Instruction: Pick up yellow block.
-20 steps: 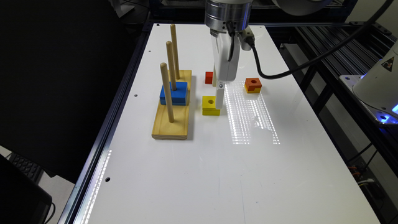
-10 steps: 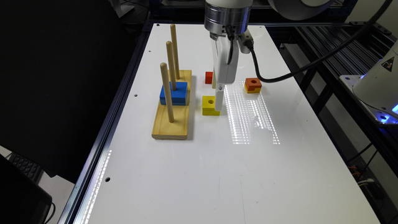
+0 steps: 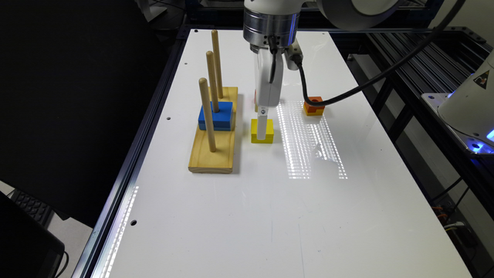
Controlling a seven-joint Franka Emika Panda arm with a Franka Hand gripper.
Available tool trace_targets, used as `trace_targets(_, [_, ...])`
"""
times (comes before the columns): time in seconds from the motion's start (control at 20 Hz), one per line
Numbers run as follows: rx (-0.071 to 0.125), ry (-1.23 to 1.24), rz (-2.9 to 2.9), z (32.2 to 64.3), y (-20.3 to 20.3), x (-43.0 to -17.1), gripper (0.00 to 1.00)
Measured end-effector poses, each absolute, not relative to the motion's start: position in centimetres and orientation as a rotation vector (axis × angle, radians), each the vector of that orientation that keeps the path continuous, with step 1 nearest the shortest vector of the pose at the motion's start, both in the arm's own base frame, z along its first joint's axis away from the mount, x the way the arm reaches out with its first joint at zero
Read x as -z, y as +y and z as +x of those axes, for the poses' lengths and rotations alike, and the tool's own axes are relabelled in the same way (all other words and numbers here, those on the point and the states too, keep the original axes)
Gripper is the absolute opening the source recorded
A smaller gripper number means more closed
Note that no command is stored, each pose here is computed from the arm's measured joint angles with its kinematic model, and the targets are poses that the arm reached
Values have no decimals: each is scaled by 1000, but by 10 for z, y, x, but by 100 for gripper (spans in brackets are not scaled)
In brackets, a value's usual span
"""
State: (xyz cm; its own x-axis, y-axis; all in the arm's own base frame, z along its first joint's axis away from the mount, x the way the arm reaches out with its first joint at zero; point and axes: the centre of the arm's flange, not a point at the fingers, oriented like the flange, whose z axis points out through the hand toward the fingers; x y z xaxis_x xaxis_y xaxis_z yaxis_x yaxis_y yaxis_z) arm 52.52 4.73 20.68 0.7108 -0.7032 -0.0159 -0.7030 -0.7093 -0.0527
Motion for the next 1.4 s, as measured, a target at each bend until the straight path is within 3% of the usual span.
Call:
trace_targets(0.35, [8,1174,-2855,525,47,-207,100])
trace_targets(0.55, [-11,1176,-2857,523,47,-189,100])
trace_targets(0.7, [-3,1174,-2853,523,46,-172,100])
trace_targets(0.75, [5,1172,-2852,525,46,-174,100])
trace_targets(0.9, [4,1172,-2852,525,46,-173,100])
trace_targets(0.95, [4,1172,-2852,525,46,-173,0])
trace_targets(1.4, [3,1172,-2852,525,46,-173,0])
